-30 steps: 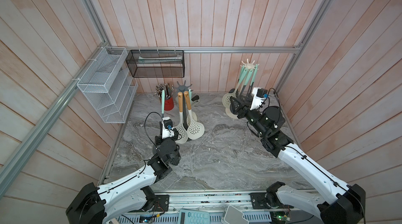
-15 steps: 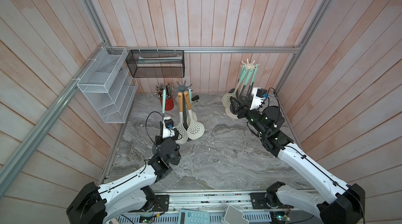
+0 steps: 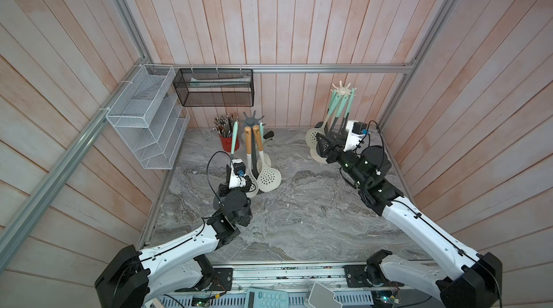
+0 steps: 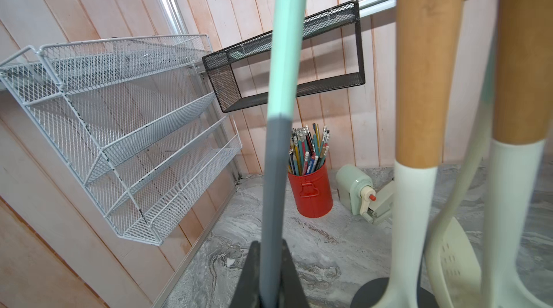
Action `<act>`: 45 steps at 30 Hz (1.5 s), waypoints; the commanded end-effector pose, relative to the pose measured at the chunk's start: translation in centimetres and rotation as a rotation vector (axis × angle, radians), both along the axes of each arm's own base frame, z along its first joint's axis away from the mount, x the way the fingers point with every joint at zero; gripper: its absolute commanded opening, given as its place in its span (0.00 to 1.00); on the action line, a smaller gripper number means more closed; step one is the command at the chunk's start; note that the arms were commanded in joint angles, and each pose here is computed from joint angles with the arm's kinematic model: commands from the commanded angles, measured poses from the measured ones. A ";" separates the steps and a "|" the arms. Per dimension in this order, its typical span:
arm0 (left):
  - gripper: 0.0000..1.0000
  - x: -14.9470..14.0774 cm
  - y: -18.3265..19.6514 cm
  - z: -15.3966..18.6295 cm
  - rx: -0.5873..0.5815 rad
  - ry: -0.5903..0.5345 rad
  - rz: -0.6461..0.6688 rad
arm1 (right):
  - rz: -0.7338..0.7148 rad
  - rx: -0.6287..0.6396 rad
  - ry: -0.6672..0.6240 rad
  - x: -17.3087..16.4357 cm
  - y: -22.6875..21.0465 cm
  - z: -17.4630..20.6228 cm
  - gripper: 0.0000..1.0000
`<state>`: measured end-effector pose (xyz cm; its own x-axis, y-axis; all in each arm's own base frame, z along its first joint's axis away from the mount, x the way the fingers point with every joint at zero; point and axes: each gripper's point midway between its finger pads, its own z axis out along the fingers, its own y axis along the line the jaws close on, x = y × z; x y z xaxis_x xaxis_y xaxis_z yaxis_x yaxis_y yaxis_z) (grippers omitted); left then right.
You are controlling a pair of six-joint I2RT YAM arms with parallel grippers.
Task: Hang the skimmer on the kitchen utensil rack
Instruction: Hang the skimmer on the rack.
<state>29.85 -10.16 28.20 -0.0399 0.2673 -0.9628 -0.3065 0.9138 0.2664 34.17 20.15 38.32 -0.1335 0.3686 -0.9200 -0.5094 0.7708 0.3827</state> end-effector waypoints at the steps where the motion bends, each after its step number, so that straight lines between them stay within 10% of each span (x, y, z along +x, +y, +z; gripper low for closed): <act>1: 0.05 0.0 -0.4 1.6 -0.034 -0.038 -0.013 | 0.002 0.023 -0.023 -0.3 -0.3 1.3 0.68; 45: 0.04 0.7 -0.5 -1.6 0.142 0.118 0.042 | 0.011 0.033 -0.009 0.0 -0.1 0.7 0.69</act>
